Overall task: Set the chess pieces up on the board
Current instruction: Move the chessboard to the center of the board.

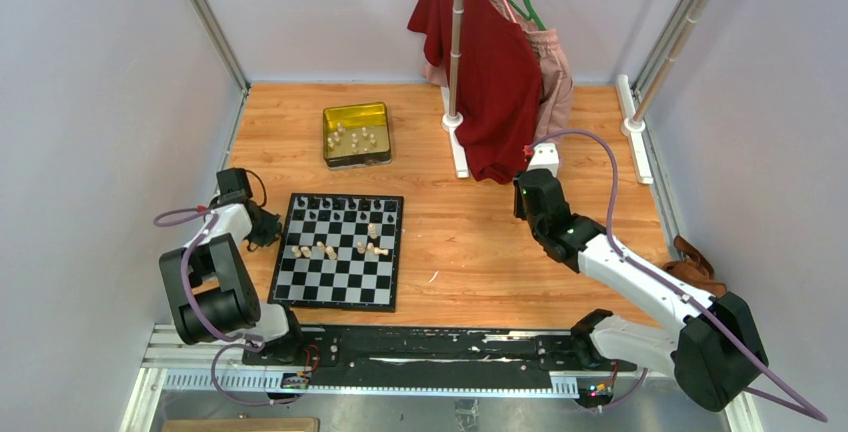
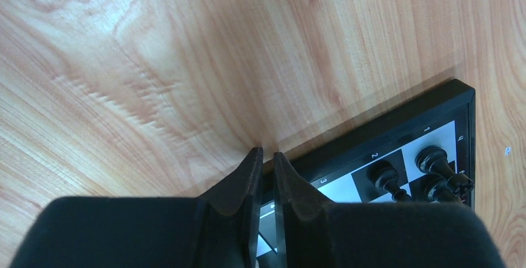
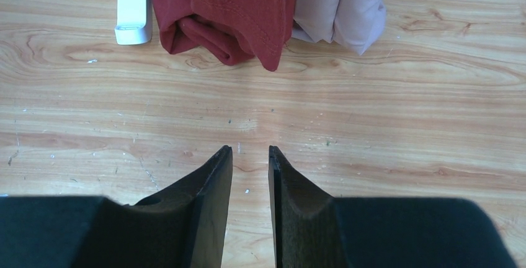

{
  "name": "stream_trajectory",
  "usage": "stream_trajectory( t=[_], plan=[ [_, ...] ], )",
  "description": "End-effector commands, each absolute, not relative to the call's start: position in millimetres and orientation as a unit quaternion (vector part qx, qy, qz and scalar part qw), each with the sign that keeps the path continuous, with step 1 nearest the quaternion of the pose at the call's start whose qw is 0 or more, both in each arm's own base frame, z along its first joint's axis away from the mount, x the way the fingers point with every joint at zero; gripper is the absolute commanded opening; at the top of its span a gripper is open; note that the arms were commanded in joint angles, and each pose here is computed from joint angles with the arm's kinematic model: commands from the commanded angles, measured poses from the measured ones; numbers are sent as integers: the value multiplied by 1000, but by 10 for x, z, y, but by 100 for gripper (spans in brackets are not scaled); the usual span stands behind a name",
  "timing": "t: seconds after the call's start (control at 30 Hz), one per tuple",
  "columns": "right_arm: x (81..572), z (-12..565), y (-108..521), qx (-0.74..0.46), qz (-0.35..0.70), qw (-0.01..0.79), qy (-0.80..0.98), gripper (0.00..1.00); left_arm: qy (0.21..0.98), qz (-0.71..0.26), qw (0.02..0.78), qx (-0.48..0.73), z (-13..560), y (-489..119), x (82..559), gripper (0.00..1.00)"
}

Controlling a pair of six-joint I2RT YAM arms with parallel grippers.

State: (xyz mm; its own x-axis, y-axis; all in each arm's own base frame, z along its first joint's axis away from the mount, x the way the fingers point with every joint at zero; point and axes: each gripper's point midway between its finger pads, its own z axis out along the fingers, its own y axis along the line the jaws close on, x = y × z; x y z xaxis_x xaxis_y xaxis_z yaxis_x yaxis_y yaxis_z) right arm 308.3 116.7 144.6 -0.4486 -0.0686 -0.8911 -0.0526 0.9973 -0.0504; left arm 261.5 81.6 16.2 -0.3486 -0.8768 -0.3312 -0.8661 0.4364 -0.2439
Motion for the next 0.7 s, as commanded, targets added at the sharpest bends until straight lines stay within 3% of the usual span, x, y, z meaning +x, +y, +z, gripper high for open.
stream_trajectory(
  t=[0.0, 0.67],
  plan=[
    [3140, 1606, 1254, -37, 4, 539, 841, 33, 826, -35, 193, -528, 80, 684, 2505, 17],
    [3087, 1665, 1202, -33, 0, 537, 843, 34, 874, -58, 191, -442, 139, -12, 2371, 11]
  ],
)
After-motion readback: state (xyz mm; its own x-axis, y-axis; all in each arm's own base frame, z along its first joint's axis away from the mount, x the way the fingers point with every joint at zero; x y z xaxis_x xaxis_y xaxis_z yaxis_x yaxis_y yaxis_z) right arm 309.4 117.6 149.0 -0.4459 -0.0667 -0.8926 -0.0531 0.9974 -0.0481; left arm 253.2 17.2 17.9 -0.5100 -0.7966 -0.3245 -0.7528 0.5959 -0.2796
